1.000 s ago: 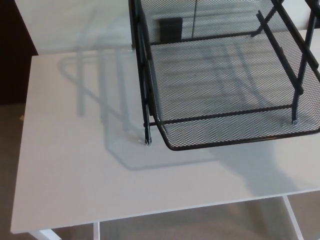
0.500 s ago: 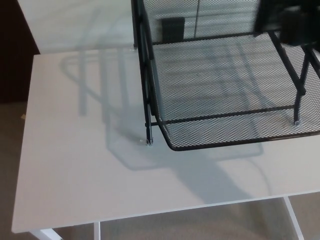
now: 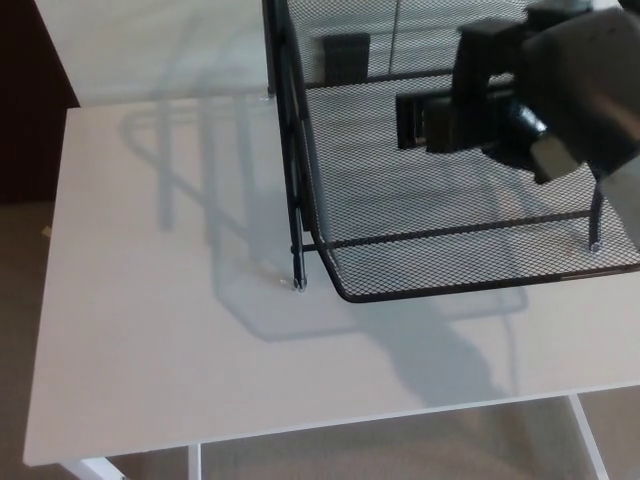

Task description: The robot walks towards a desk on which a file tray is kept in the middle and a stapler is kept to its right. The robot lifts the stapler using its right hand and places it on the file tray.

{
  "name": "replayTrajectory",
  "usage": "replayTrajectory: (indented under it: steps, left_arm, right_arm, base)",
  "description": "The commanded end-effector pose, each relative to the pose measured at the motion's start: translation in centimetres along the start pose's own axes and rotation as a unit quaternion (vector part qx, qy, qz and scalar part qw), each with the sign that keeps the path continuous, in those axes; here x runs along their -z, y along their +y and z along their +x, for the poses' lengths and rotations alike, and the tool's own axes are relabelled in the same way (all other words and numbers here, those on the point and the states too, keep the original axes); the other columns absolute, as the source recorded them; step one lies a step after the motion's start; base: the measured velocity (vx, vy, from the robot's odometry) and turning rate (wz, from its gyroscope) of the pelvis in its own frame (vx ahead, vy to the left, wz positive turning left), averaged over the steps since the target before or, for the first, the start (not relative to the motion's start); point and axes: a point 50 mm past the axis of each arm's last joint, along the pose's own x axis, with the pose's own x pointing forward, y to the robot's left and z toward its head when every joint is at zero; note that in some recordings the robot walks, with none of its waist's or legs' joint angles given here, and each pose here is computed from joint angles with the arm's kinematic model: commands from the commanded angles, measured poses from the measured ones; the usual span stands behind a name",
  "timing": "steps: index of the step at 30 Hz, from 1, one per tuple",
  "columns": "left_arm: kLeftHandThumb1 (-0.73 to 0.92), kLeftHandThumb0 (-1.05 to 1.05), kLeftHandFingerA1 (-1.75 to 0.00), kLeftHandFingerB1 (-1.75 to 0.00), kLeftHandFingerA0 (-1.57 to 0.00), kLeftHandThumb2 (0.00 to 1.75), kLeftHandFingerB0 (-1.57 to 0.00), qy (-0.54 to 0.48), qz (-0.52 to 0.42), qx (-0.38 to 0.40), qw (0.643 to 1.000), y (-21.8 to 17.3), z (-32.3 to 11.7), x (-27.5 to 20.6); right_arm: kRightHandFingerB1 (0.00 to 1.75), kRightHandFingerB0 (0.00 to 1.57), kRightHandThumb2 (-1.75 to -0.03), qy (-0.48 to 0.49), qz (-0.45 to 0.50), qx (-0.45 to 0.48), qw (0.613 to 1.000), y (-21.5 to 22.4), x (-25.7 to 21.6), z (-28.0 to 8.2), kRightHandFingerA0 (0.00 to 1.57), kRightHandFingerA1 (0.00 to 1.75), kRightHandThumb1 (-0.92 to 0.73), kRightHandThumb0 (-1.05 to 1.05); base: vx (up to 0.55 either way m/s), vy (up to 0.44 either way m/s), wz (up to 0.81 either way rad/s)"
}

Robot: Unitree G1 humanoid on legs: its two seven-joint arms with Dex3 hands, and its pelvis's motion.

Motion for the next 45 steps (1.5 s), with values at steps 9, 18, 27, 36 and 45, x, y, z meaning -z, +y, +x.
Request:
replayTrajectory:
  steps: [9,18,27,36,45]
  left_arm:
    - [0.89,-0.55,-0.48,-0.38,-0.33,0.65,-0.28,-0.002,0.001,-0.007,1.000,0.3,0.0,-0.1]
    - [0.89,-0.55,-0.48,-0.38,-0.33,0.65,-0.27,-0.001,0.004,-0.010,1.000,0.5,-0.1,-0.1]
    - [0.90,-0.55,-0.47,-0.39,-0.33,0.66,-0.28,0.002,0.015,-0.007,1.000,0.5,-0.1,-0.1]
    - [0.91,-0.56,-0.47,-0.39,-0.34,0.66,-0.29,-0.007,0.021,-0.006,1.000,0.5,-0.1,-0.3]
    - [0.90,-0.55,-0.47,-0.39,-0.33,0.66,-0.29,-0.006,0.030,-0.013,0.999,1.2,-0.1,-0.8]
  right_arm:
    - [0.37,0.53,-0.59,0.024,-0.079,-0.150,0.985,1.3,0.6,0.2,0.74,1.07,-0.65,-0.39]
    - [0.13,0.00,-0.78,0.020,-0.076,-0.158,0.984,-1.1,-0.4,0.8,0.00,0.15,-0.42,-0.75]
    - [0.14,0.00,-0.90,0.002,-0.068,-0.135,0.989,-4.8,-1.4,0.7,0.00,0.19,-0.48,-0.88]
    - [0.12,0.12,-0.90,0.032,-0.003,-0.066,0.997,-11.8,-0.3,-4.7,0.00,0.07,-0.57,-0.96]
    - [0.35,0.11,-0.72,0.246,0.150,0.111,0.951,-18.5,7.1,-18.3,0.06,0.33,-0.53,-0.87]
  base:
    - [0.00,0.000,0.00]
    - [0.00,0.000,0.00]
    - [0.00,0.000,0.00]
    - [0.00,0.000,0.00]
    - [0.00,0.000,0.00]
